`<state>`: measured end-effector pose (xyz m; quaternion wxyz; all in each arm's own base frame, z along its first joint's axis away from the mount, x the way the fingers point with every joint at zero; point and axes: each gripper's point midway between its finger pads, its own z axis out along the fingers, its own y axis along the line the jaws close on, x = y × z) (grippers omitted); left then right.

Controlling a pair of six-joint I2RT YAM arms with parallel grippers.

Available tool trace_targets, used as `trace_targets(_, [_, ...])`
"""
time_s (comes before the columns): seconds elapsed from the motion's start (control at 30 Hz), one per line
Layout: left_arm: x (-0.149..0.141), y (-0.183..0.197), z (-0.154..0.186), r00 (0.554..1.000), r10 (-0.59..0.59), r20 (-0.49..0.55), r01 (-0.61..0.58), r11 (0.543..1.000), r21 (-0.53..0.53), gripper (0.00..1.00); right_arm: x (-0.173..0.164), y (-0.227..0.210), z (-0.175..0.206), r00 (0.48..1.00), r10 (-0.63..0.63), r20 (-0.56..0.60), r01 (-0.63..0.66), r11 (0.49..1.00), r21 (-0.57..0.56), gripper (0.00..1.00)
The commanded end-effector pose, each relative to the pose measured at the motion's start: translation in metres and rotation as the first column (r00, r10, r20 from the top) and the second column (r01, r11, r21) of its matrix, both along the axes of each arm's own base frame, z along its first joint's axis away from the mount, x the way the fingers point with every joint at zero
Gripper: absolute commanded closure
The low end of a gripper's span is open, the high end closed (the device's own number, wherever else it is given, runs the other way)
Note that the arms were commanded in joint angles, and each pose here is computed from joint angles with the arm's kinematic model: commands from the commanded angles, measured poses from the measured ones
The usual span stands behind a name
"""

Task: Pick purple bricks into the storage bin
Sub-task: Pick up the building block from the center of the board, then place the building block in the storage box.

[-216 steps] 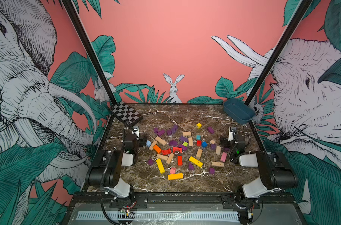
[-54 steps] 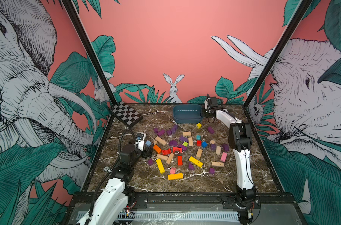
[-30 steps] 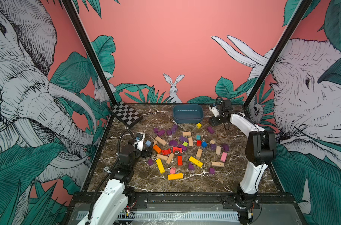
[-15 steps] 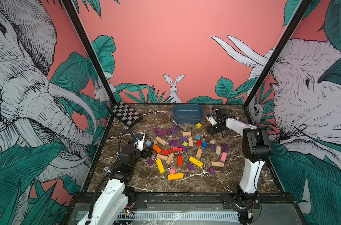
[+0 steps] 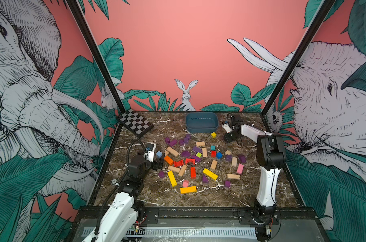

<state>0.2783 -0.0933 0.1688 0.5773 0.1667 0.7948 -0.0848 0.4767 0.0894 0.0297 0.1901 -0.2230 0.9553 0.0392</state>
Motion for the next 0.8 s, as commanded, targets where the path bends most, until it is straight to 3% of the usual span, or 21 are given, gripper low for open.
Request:
trace_targets(0.0, [0.000, 0.000, 0.001, 1.000, 0.004, 0.006, -0.004, 1.000, 0.001, 0.01, 0.000, 0.001, 0.014, 1.000, 0.004, 0.010, -0.005, 1.000, 0.016, 0.78])
trace_targets(0.23, [0.000, 0.000, 0.001, 1.000, 0.001, 0.007, -0.001, 1.000, 0.001, 0.01, 0.007, 0.002, 0.061, 0.998, -0.008, 0.064, 0.007, 1.000, 0.013, 0.80])
trace_targets(0.47, [0.000, 0.001, 0.001, 1.000, 0.008, 0.006, -0.008, 1.000, 0.001, 0.01, 0.035, 0.039, 0.132, 0.978, 0.001, 0.209, -0.021, 0.995, 0.093, 0.92])
trace_targets(0.6, [0.000, 0.001, 0.001, 1.000, 0.008, 0.007, -0.008, 1.000, 0.001, 0.01, 0.066, 0.063, 0.149, 0.970, -0.062, 0.233, 0.020, 0.984, 0.178, 0.98])
trace_targets(0.77, [-0.001, 0.002, 0.001, 1.000, 0.014, 0.013, -0.014, 1.000, -0.001, 0.01, 0.100, 0.082, 0.155, 0.958, -0.145, 0.246, 0.095, 0.974, 0.204, 1.00])
